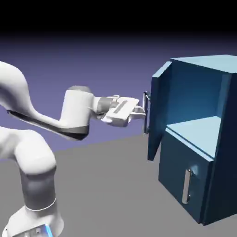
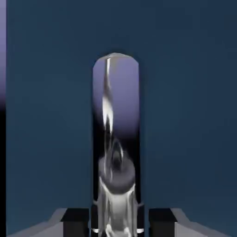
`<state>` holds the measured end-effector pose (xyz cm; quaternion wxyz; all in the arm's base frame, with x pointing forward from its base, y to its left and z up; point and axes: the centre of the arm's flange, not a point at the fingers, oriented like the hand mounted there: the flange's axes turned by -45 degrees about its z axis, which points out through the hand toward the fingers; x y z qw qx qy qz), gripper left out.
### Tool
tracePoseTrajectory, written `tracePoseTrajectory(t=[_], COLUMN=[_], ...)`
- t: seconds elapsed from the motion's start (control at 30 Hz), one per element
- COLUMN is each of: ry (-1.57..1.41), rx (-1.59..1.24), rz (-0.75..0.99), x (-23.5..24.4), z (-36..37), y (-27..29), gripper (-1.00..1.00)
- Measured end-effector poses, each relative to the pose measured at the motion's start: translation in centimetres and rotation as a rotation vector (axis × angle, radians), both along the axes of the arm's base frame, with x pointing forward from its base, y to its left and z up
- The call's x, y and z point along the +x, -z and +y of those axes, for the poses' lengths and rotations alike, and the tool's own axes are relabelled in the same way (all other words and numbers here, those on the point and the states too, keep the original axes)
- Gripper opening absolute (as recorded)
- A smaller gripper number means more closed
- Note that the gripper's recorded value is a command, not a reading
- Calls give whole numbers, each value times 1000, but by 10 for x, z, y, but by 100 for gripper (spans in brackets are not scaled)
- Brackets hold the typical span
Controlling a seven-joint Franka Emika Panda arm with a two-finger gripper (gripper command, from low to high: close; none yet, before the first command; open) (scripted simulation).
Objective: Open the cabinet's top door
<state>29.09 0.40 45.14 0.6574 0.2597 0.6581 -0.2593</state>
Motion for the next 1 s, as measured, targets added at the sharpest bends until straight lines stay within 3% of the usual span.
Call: tracePoseTrajectory(t=[0.5,0.97,1.0], ry=[362,745,753], rx=[-1,-1,-1], rz=[0,0,0], x=[-9,20,21], z=[100,202,204], y=[0,0,0], gripper=[-100,-100,100])
